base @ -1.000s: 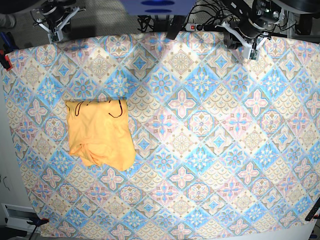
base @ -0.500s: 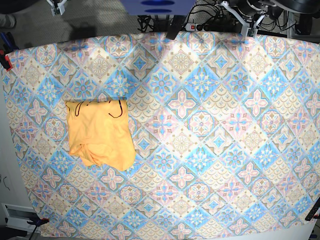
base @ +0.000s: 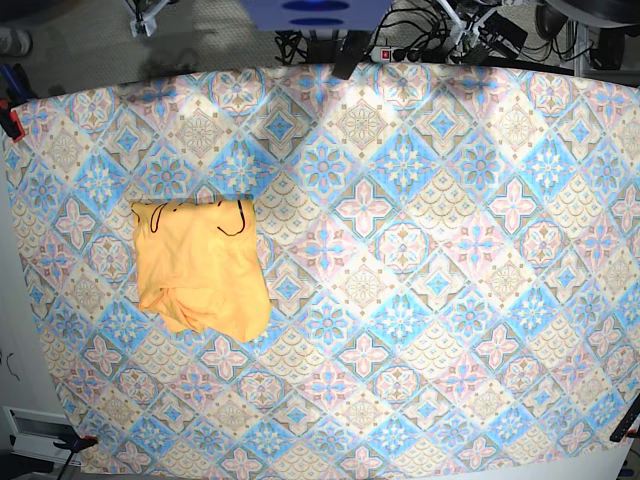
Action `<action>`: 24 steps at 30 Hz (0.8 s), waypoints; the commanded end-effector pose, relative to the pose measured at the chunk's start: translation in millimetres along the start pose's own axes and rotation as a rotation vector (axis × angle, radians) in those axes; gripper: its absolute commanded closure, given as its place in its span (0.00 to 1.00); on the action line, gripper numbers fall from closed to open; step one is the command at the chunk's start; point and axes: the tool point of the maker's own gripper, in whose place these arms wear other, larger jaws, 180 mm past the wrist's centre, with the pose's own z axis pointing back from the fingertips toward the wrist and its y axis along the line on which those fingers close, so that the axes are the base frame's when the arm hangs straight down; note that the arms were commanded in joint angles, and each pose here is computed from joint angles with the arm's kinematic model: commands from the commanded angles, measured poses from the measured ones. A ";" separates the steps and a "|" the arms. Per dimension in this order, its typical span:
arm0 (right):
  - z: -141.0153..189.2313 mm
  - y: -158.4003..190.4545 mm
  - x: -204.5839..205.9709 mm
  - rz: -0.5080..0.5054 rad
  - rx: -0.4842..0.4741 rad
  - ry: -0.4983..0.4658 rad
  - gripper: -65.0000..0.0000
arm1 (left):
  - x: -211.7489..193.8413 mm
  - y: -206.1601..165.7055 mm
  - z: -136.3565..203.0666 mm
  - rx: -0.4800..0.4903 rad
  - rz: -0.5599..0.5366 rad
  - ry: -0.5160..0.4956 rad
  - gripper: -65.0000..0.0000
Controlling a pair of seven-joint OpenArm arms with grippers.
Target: Fold the T-shirt properly
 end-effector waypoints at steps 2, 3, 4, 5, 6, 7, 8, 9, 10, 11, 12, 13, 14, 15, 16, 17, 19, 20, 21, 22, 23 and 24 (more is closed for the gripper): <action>-6.2 -0.1 -10.3 0.011 0.005 0.015 1.00 | -6.3 3.5 -9.3 0.003 -0.007 0.000 1.00; -10.6 2.0 -10.4 0.013 0.005 0.011 1.00 | -5.7 2.0 -14.0 -0.001 -0.014 -0.002 1.00; -14.6 2.0 -12.1 0.015 -0.007 0.011 1.00 | -4.2 0.7 -18.5 -0.006 -0.022 -0.001 1.00; -18.0 0.7 -12.2 0.016 -0.022 0.007 1.00 | -7.5 0.5 -22.9 -0.009 -0.024 0.017 1.00; -22.0 1.0 -12.1 0.019 -0.038 -0.002 1.00 | -9.6 1.7 -28.2 -0.009 -0.024 0.035 1.00; -26.1 4.7 -14.2 0.018 -0.044 -0.008 1.00 | -10.0 3.6 -33.1 -0.007 -0.024 0.051 1.00; -30.2 9.2 -16.7 0.014 -0.044 -0.015 1.00 | -13.1 5.5 -39.4 -0.004 -0.020 0.077 1.00; -33.2 11.5 -16.5 0.014 -0.042 -0.023 1.00 | -15.4 8.8 -44.6 0.001 -0.014 0.098 1.00; -36.4 14.3 -13.5 0.010 -0.038 -0.036 1.00 | -14.7 5.5 -51.3 -0.005 -0.018 0.099 1.00; -39.2 19.3 -13.7 0.003 -0.032 -0.046 1.00 | -16.6 0.2 -57.9 -0.015 -0.033 0.099 1.00; -42.1 26.3 -14.9 -0.003 -0.022 -0.055 1.00 | -20.4 -0.5 -63.3 -0.017 -0.050 0.100 1.00; -43.4 29.6 -14.9 -0.007 -0.018 -0.066 1.00 | -25.9 -1.9 -67.5 -0.020 -0.066 0.106 1.00; -44.9 34.3 -13.4 -0.009 -0.012 -0.081 1.00 | -30.8 -2.6 -70.6 -0.022 -0.086 0.112 1.00; -45.7 38.0 -13.9 -0.009 -0.006 -0.092 1.00 | -32.6 -2.1 -73.4 -0.022 -0.112 0.113 1.00; -45.8 41.3 -15.0 -0.005 0.000 -0.101 1.00 | -33.5 -1.4 -76.0 -0.015 -0.139 0.111 1.00; -45.9 43.9 -13.1 0.000 0.005 -0.116 1.00 | -32.8 -2.7 -79.3 -0.002 -0.160 0.105 1.00; -45.1 45.5 -6.1 0.004 0.008 -0.159 1.00 | -32.7 -2.6 -83.7 0.027 -0.186 0.093 1.00; -45.7 51.9 -3.3 -0.002 0.017 -0.181 1.00 | -27.3 1.2 -85.6 0.053 -0.198 0.075 1.00; -46.1 56.5 -0.8 -0.006 0.024 -0.199 1.00 | -24.5 6.4 -85.9 0.074 -0.205 0.064 1.00; -46.3 60.2 1.1 -0.009 0.029 -0.213 1.00 | -21.2 8.3 -86.4 0.085 -0.211 0.052 1.00; -46.6 62.7 2.0 -0.011 0.032 -0.220 1.00 | -20.4 10.6 -86.4 0.096 -0.217 0.049 0.99; -47.3 65.3 2.9 -0.012 0.035 -0.223 1.00 | -18.1 10.2 -86.8 0.100 -0.217 0.044 0.99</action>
